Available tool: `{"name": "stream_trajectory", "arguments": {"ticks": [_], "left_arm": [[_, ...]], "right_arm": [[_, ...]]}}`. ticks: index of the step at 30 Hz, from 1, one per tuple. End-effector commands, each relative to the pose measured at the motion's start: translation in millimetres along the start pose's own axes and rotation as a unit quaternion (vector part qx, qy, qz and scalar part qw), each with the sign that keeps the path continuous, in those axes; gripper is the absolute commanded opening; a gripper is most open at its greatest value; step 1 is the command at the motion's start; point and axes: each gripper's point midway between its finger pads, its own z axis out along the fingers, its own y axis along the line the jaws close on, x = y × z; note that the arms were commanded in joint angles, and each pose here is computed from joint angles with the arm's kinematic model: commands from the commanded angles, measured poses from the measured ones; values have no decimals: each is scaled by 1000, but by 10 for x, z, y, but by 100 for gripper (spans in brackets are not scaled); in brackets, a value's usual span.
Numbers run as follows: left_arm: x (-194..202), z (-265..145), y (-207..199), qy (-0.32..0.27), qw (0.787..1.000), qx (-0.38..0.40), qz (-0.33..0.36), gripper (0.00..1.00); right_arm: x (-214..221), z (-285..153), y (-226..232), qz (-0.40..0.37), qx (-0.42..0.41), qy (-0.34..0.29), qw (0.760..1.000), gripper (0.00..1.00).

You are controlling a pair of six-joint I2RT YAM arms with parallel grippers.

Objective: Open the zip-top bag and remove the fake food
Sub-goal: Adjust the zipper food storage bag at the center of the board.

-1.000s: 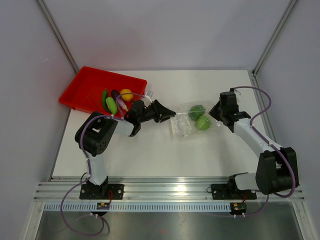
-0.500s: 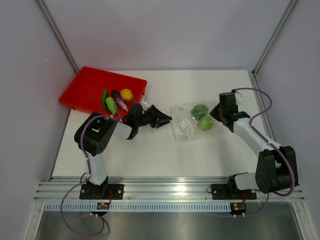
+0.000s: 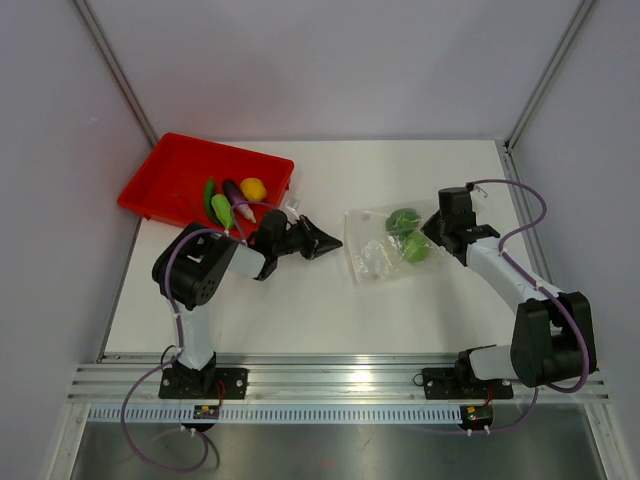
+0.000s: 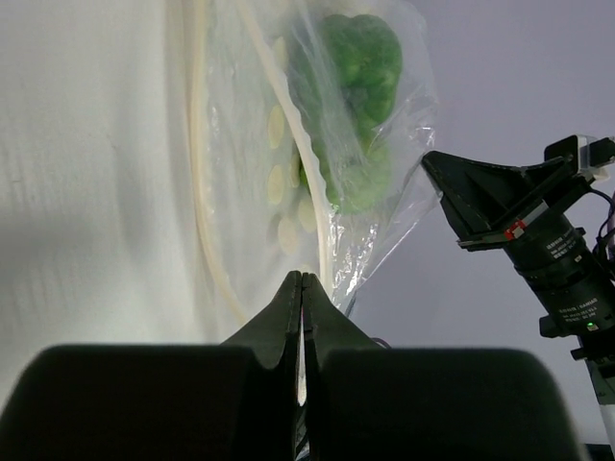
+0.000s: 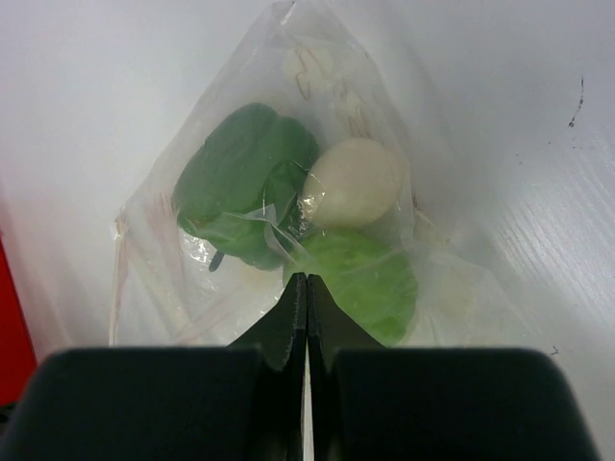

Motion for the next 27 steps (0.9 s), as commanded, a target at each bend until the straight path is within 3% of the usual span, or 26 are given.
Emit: {"name": "stream_trajectory", "arguments": {"ticks": [1,13,20,24,27], "left_arm": [[-2,70,-9,-3,1000,0,20,0],[272,424,110,67,997,-29,24,4],[385,580,125,105,994,-21,16,16],[476,646,118,119,992,-24,23,30],[502,686,114,123,992,-27,28,35]], "right_arm": [[-120,-52,10,12,-2,-23,1000,0],[-54,-19,62,9,-17,-8,1000,0],[73,65,93,13,-26,18,999,0],[152,143,84,12,-18,38,999,0],[166,171,32,12,-1,41,999,0]]}}
